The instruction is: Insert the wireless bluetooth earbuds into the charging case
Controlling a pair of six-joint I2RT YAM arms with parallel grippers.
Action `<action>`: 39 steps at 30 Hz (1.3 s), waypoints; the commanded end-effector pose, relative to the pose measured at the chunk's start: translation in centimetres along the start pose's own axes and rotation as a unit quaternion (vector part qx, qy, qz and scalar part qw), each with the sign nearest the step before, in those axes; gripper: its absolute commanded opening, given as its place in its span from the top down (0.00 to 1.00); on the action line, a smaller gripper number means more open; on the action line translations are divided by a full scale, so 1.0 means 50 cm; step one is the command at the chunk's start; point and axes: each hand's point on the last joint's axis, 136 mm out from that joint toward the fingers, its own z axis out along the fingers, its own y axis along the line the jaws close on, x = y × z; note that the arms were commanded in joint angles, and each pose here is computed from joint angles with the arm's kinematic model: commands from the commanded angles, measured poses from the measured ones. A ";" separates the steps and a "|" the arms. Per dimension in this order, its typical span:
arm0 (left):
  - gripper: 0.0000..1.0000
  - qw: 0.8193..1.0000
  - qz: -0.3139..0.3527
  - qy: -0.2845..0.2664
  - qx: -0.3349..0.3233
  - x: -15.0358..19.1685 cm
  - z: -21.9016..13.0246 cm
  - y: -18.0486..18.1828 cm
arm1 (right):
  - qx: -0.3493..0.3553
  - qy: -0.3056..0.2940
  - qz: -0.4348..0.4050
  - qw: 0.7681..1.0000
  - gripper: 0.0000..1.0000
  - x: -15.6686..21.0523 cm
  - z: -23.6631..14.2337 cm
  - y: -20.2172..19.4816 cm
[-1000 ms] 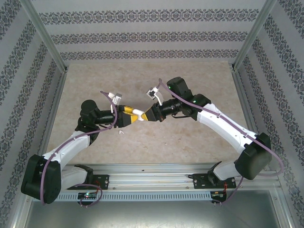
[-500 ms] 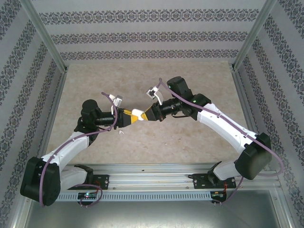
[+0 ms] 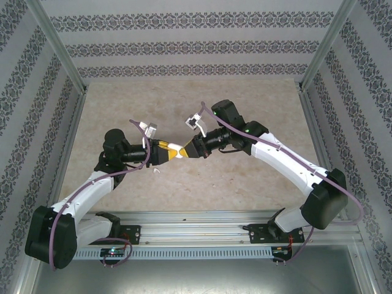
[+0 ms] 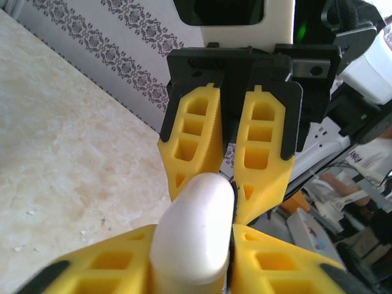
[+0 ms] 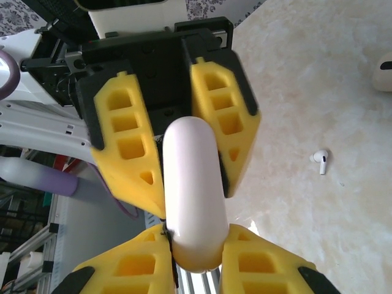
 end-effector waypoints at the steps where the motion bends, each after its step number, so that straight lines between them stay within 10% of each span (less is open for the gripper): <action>1: 0.79 1.000 0.021 0.002 0.009 -0.013 0.004 -0.021 | -0.008 -0.009 -0.023 1.000 0.98 -0.022 -0.001 0.015; 9: 0.54 1.000 0.029 0.005 -0.004 -0.003 -0.002 -0.024 | -0.007 -0.018 -0.023 1.000 0.99 -0.030 -0.010 0.014; 25: 1.00 0.998 0.069 -0.008 -0.002 -0.009 -0.007 -0.039 | -0.001 -0.019 -0.011 1.000 0.83 -0.033 -0.004 -0.004; 39: 1.00 0.991 0.131 -0.010 -0.025 0.010 -0.028 -0.060 | 0.048 -0.034 0.090 0.994 0.61 -0.051 0.007 -0.127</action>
